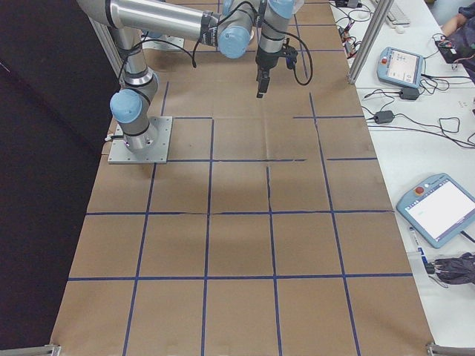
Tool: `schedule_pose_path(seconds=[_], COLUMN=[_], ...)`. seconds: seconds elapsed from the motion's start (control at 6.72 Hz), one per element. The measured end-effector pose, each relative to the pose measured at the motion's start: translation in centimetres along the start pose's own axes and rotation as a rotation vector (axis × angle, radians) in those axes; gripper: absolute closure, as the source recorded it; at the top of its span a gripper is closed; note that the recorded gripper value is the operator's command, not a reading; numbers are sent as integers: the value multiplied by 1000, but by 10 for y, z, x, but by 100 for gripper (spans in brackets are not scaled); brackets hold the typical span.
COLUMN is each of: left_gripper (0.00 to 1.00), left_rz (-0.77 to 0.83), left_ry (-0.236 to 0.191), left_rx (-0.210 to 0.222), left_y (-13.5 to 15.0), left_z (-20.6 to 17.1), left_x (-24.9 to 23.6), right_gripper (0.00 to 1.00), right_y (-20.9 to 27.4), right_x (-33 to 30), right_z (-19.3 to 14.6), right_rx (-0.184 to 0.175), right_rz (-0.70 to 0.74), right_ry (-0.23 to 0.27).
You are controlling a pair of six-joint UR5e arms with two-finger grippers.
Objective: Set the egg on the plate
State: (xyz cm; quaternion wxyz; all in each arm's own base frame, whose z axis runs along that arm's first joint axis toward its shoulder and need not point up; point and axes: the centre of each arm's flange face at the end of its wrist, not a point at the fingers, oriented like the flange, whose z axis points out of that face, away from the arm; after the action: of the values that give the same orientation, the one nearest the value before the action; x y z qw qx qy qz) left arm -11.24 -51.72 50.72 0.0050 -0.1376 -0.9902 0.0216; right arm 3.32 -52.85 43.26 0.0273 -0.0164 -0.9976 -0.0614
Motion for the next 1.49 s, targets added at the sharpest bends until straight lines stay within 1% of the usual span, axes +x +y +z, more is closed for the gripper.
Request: schedule_pose_path(seconds=[0.15, 0.59, 0.89, 1.49], left_gripper=[0, 0, 0, 0], left_rz=[-48, -141, -156, -165], left_ry=[-1, 1, 10, 10], left_rx=[3, -14, -18, -17], left_y=[0, 1, 3, 4], left_z=[1, 7, 12, 13], left_x=[-1, -19, -22, -22], right_gripper=[0, 0, 0, 0], right_y=[0, 0, 0, 0], right_x=[0, 0, 0, 0], right_z=[0, 0, 0, 0], right_rx=[0, 0, 0, 0], right_rz=[0, 0, 0, 0], right_ry=[0, 0, 0, 0])
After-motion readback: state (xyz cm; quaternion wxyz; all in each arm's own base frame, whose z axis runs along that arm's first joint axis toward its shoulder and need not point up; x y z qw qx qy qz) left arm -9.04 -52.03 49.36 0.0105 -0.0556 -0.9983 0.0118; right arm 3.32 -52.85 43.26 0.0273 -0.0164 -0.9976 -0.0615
